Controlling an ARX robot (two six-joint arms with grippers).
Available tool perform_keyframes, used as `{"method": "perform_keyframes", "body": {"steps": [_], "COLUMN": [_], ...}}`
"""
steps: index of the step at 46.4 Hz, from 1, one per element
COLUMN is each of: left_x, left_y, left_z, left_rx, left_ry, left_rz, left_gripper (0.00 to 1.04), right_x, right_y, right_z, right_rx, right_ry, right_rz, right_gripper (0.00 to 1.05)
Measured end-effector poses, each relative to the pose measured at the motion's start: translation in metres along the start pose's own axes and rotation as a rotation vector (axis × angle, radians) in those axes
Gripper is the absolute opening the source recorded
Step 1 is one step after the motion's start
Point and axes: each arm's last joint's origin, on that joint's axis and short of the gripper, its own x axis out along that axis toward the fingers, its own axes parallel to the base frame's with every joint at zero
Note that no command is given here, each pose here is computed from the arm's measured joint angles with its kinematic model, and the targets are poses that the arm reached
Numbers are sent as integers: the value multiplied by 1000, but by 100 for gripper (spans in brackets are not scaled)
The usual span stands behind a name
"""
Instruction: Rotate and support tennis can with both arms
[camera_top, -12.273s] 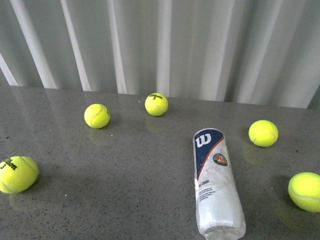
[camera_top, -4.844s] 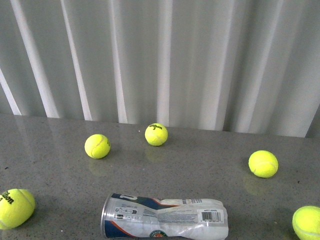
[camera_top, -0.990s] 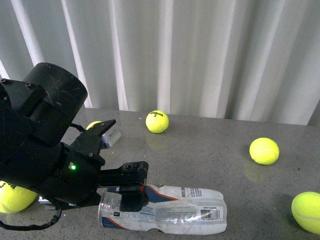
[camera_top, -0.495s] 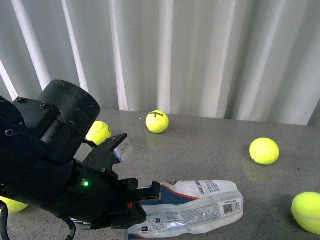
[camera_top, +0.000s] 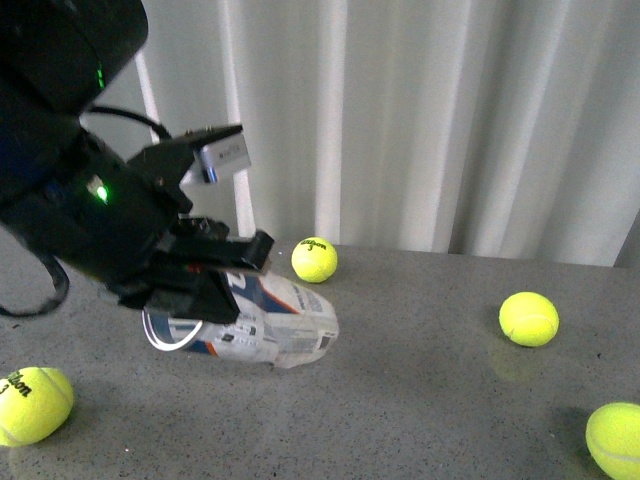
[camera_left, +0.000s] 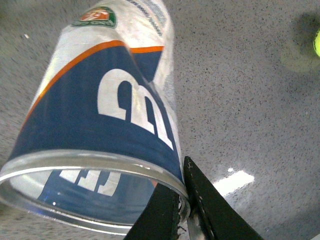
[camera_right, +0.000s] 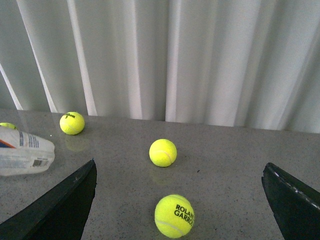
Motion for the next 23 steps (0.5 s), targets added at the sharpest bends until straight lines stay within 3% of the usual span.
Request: {"method": "perform_keyframes", "body": {"steps": [11, 23], "left_x": [-46, -75], "left_y": [-10, -35], "left_z": [42, 75], "left_rx": [317, 808], "left_ry": [90, 251], "left_rz": [93, 167], "left_gripper": [4, 4], "right_x": [0, 0], "right_y": [0, 0], "right_z": [0, 0], "right_rx": [0, 0], "right_ry": [0, 0], "right_rz": [0, 0], "right_gripper": [98, 98]}}
